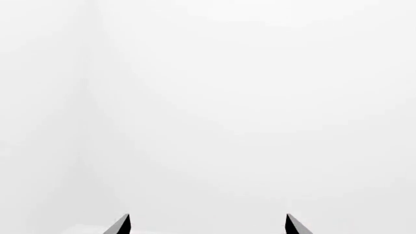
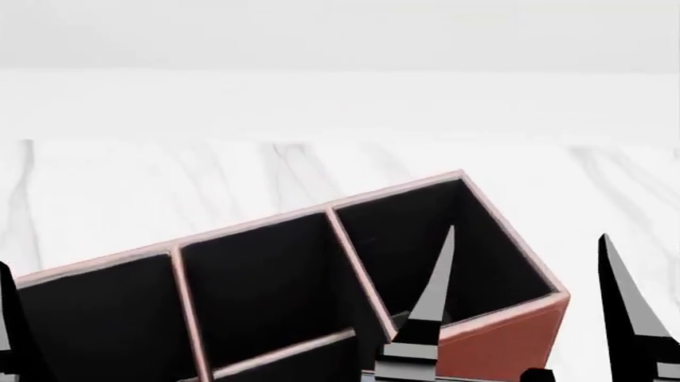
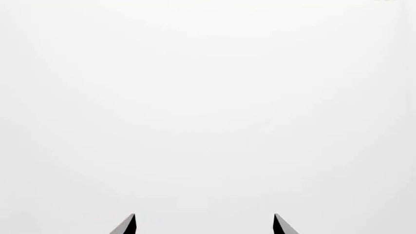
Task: Pick up the book and place it in the front compartment of the caddy.
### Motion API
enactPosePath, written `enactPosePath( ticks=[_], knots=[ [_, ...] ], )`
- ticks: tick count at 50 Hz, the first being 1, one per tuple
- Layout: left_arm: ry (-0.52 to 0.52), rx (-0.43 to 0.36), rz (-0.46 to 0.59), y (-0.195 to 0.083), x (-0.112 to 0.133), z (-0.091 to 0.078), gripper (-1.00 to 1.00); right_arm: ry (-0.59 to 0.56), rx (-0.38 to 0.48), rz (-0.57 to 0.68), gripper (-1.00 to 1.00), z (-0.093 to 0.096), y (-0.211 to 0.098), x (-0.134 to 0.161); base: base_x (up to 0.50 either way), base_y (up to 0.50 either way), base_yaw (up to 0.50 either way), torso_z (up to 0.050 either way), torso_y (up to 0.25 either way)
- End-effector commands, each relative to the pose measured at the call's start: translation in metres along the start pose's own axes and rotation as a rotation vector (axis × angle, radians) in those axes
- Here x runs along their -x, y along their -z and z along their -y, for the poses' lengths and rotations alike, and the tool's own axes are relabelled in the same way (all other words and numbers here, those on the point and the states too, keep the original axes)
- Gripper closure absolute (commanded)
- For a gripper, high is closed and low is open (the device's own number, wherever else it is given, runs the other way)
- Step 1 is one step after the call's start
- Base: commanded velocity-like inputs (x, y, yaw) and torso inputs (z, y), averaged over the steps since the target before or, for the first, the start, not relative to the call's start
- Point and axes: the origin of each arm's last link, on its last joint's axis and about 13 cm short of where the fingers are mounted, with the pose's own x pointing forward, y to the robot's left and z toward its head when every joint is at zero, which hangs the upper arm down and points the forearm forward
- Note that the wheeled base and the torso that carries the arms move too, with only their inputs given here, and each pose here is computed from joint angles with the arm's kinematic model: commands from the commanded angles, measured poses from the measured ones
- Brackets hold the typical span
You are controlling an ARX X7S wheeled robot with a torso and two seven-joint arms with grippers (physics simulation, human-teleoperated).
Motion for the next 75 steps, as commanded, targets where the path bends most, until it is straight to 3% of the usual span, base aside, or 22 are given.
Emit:
enactPosePath(
  ticks=[1, 34, 45, 47, 49, 51, 52, 54, 56, 57, 58, 60, 65, 67, 69, 75],
  knots=[
    [0.007, 0.004, 0.018, -0.002, -0.001, -0.002, -1.00, -0.004, -0.037, 0.032, -1.00, 0.002, -0.003, 0.000, 0.00, 0.00, 0.00, 0.050, 0.000],
    [0.029, 0.009, 0.016, -0.002, -0.001, -0.001, -1.00, -0.011, -0.036, 0.027, -1.00, 0.001, -0.004, 0.000, 0.00, 0.00, 0.00, 0.050, 0.000],
    [-0.024, 0.038, -0.030, 0.001, -0.002, -0.002, -1.00, -0.009, -0.029, 0.022, -1.00, 0.002, -0.001, 0.000, 0.00, 0.00, 0.00, 0.045, 0.000],
    [0.029, 0.119, -0.038, 0.000, 0.001, -0.003, -1.00, -0.010, -0.027, 0.019, -1.00, 0.001, -0.001, 0.000, 0.00, 0.00, 0.00, 0.000, 0.000],
    [0.036, 0.111, -0.037, 0.000, 0.002, -0.002, -1.00, -0.010, -0.026, 0.018, -1.00, 0.001, 0.000, 0.000, 0.00, 0.00, 0.00, 0.000, 0.000],
    [0.128, 0.160, 0.002, -0.007, 0.006, 0.000, -1.00, -0.006, -0.025, 0.020, -1.00, 0.002, -0.002, 0.000, 0.00, 0.00, 0.00, 0.000, 0.000],
    [0.116, 0.127, 0.001, -0.010, 0.005, 0.000, -1.00, -0.003, -0.025, 0.023, -1.00, 0.003, -0.004, 0.000, 0.00, 0.00, 0.00, 0.000, 0.000],
    [0.126, 0.156, 0.007, -0.015, 0.003, 0.001, -1.00, 0.002, -0.025, 0.025, -1.00, 0.004, -0.004, 0.000, 0.00, 0.00, 0.00, 0.000, 0.000],
    [0.194, 0.043, 0.039, -0.018, 0.001, 0.004, -1.00, 0.004, -0.026, 0.031, -1.00, 0.005, -0.006, 0.001, 0.00, 0.00, 0.00, 0.000, 0.000],
    [0.226, 0.049, 0.034, -0.020, 0.000, 0.005, -1.00, 0.004, -0.028, 0.033, -1.00, 0.005, -0.007, 0.001, 0.00, 0.00, 0.00, 0.000, 0.000],
    [0.220, 0.150, 0.034, -0.025, 0.003, 0.009, -1.00, 0.004, -0.028, 0.036, -1.00, 0.006, -0.008, 0.001, 0.00, 0.00, 0.00, 0.000, 0.000],
    [0.291, 0.094, 0.061, -0.028, 0.001, 0.011, -1.00, 0.006, -0.030, 0.039, -1.00, 0.006, -0.009, 0.001, 0.00, 0.00, 0.00, 0.000, 0.000],
    [0.408, 0.004, -0.045, -0.029, -0.001, 0.016, -1.00, 0.013, -0.032, 0.042, -1.00, 0.008, -0.010, 0.002, 0.00, 0.00, 0.00, 0.000, 0.000],
    [0.442, 0.021, -0.086, -0.030, 0.001, 0.019, -1.00, 0.013, -0.032, 0.043, -1.00, 0.008, -0.011, 0.002, 0.00, 0.00, 0.00, 0.000, 0.000],
    [0.543, 0.027, -0.129, -0.028, 0.005, 0.022, -1.00, 0.013, -0.032, 0.044, -1.00, 0.008, -0.011, 0.002, 0.00, 0.00, 0.00, 0.000, 0.000],
    [0.642, -0.004, -0.200, -0.024, 0.007, 0.027, -1.00, 0.014, -0.032, 0.043, -1.00, 0.008, -0.011, 0.002, 0.00, 0.00, 0.00, 0.000, 0.000]
  ],
)
